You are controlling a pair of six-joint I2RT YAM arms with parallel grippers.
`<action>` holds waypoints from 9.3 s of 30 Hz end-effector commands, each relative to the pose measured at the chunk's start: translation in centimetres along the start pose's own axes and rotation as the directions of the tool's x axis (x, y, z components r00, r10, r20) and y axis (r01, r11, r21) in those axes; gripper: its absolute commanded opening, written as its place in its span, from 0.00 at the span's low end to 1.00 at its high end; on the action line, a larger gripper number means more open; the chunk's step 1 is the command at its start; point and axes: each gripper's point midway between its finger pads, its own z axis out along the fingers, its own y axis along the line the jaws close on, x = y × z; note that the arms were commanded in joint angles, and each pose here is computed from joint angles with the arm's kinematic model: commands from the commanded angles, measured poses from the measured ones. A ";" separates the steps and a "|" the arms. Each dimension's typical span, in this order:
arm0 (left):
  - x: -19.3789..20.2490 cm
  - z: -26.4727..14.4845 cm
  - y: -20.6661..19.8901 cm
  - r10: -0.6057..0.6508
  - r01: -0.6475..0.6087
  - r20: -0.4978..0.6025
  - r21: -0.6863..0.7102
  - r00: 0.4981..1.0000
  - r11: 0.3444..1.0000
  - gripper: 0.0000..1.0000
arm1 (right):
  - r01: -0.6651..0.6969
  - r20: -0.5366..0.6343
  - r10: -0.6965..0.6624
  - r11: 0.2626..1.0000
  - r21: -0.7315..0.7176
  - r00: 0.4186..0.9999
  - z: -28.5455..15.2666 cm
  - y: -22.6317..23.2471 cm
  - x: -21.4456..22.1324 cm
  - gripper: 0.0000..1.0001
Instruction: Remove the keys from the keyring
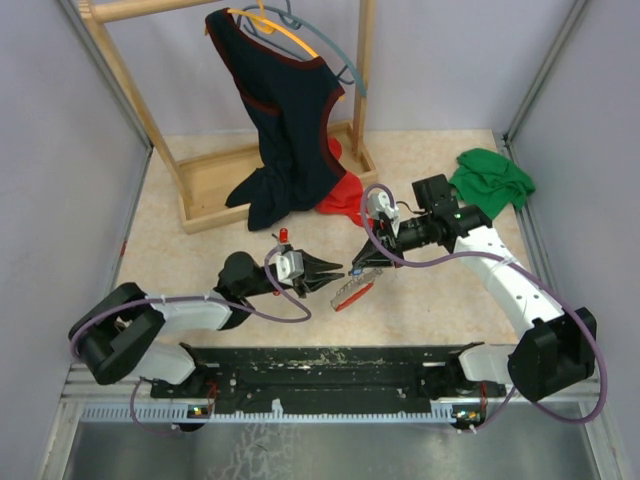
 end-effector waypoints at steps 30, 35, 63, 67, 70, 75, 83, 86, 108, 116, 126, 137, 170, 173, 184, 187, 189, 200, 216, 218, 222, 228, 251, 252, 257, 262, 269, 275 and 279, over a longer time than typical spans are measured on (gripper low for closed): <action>1.4 2.5 -1.8 -0.097 0.102 -0.036 0.181 0.995 0.978 0.32 | 0.076 0.062 -0.074 0.997 -0.025 0.995 -0.3 0.3 -2.4 0.00; 1.1 2.5 -1.8 -0.101 0.104 -0.026 0.181 0.995 0.978 0.30 | 0.074 0.063 -0.072 0.997 -0.027 0.995 -0.3 0.3 -2.4 0.00; -0.7 0.5 -0.4 -0.062 0.061 0.040 0.017 0.997 0.998 0.00 | 0.136 -0.052 -0.132 0.988 0.078 0.990 -1.8 -1.0 -0.5 0.00; -1.6 0.4 0.1 -0.071 0.072 0.081 -0.015 0.994 0.997 0.00 | 0.141 -0.045 -0.139 0.988 0.062 0.989 -1.4 -1.1 0.5 0.00; -2.0 0.3 0.4 -0.078 0.083 0.107 -0.038 0.991 0.996 0.00 | 0.144 -0.030 -0.143 0.989 0.044 0.989 -1.1 -1.0 1.1 0.00; -1.7 0.4 0.7 -0.111 0.118 0.121 -0.054 0.987 0.992 0.00 | 0.145 -0.027 -0.144 0.988 0.045 0.989 -1.0 -1.2 1.3 0.00; -0.1 -0.3 0.8 -0.156 0.170 0.133 -0.103 0.979 0.980 0.00 | 0.138 0.002 -0.138 0.989 0.044 0.990 -1.6 -0.4 -1.5 0.00; 0.3 -0.6 0.8 -0.172 0.188 0.143 -0.111 0.975 0.976 0.00 | 0.143 0.010 -0.144 0.989 0.043 0.990 -1.7 -0.2 -1.9 0.00; 1.7 -0.6 -0.5 -0.227 0.242 0.161 -0.077 0.960 0.967 0.29 | 0.086 -0.008 -0.085 0.993 0.083 0.996 -1.6 -1.5 -1.2 0.00; 1.5 -1.2 -0.9 -0.171 0.180 0.120 -0.067 0.978 0.981 0.38 | 0.083 -0.017 -0.082 0.992 0.091 0.997 -1.6 -1.7 -1.0 0.00; 0.1 -1.0 -0.2 -0.045 0.045 0.018 -0.048 0.999 0.998 0.40 | 0.103 -0.006 -0.102 0.992 0.067 0.995 -1.6 -1.1 -1.2 0.00; 0.7 0.7 -0.7 0.072 -0.065 -0.069 0.104 0.995 0.993 0.38 | 0.125 0.005 -0.125 0.991 0.046 0.992 -1.6 -0.4 -1.5 0.00; 1.9 3.0 -1.8 -0.025 0.040 -0.067 0.229 0.997 0.973 0.32 | 0.124 0.015 -0.124 0.992 0.033 0.992 -1.5 -0.1 -1.4 0.00; 1.9 3.1 -1.8 -0.028 0.042 -0.063 0.227 0.998 0.973 0.32 | 0.125 0.014 -0.125 0.992 0.034 0.992 -1.5 -0.2 -1.5 0.00; 2.1 3.2 -1.4 -0.024 0.038 -0.070 0.206 0.997 0.978 0.33 | 0.123 0.022 -0.123 0.992 0.027 0.992 -1.5 0.0 -1.6 0.00; 2.0 3.3 -1.6 -0.026 0.040 -0.067 0.218 0.997 0.975 0.33 | 0.122 0.023 -0.122 0.992 0.026 0.992 -1.5 0.0 -1.5 0.00; 1.9 3.3 -1.7 -0.028 0.042 -0.065 0.226 0.997 0.973 0.33 | 0.121 0.022 -0.122 0.992 0.027 0.992 -1.5 0.0 -1.5 0.00; 2.1 3.5 -1.8 -0.040 0.056 -0.073 0.230 0.997 0.972 0.22 | 0.119 0.022 -0.120 0.993 0.026 0.993 -1.5 0.0 -1.5 0.00; 2.6 3.2 -2.1 -0.058 0.079 -0.095 0.235 0.994 0.969 0.19 | 0.128 0.015 -0.129 0.991 0.034 0.992 -1.6 -0.1 -1.6 0.00; 2.5 3.2 -2.2 -0.062 0.082 -0.089 0.239 0.994 0.968 0.21 | 0.127 0.016 -0.127 0.991 0.032 0.992 -1.6 -0.1 -1.6 0.00; 2.4 3.4 -2.4 -0.077 0.096 -0.082 0.251 0.994 0.963 0.20 | 0.125 0.019 -0.125 0.992 0.031 0.992 -1.5 0.0 -1.6 0.00; 2.5 3.4 -2.6 -0.085 0.103 -0.080 0.261 0.993 0.960 0.18 | 0.127 0.019 -0.128 0.991 0.032 0.992 -1.6 0.0 -1.6 0.00; 2.3 1.8 -1.4 -0.048 0.060 -0.090 0.140 0.995 0.988 0.00 | 0.178 -0.079 -0.169 0.977 0.121 0.982 -3.1 -1.3 -0.7 0.00; 2.2 1.7 -1.3 -0.046 0.058 -0.090 0.134 0.995 0.989 0.00 | 0.179 -0.089 -0.169 0.976 0.128 0.982 -3.2 -1.4 -0.6 0.00; 1.6 1.5 -1.0 -0.034 0.041 -0.068 0.112 0.997 0.993 0.00 | 0.180 -0.108 -0.166 0.975 0.130 0.980 -3.1 -1.6 0.5 0.00; 0.5 1.5 -0.5 -0.032 0.033 -0.024 0.075 0.999 0.997 0.00 | 0.170 -0.092 -0.161 0.980 0.105 0.983 -2.5 -1.6 1.6 0.00; -0.2 1.6 0.2 -0.051 0.051 0.025 0.023 0.998 0.998 0.00 | 0.201 -0.080 -0.196 0.978 0.057 0.977 -1.4 -1.3 2.7 0.00; 0.5 1.4 0.6 -0.053 0.053 0.041 -0.015 0.998 0.998 0.00 | 0.182 -0.075 -0.177 0.981 0.069 0.981 -1.5 -1.4 1.4 0.00; 0.8 1.0 0.6 -0.051 0.053 0.054 -0.027 0.997 0.998 0.00 | 0.191 -0.067 -0.186 0.978 0.079 0.980 -2.0 -1.1 0.2 0.00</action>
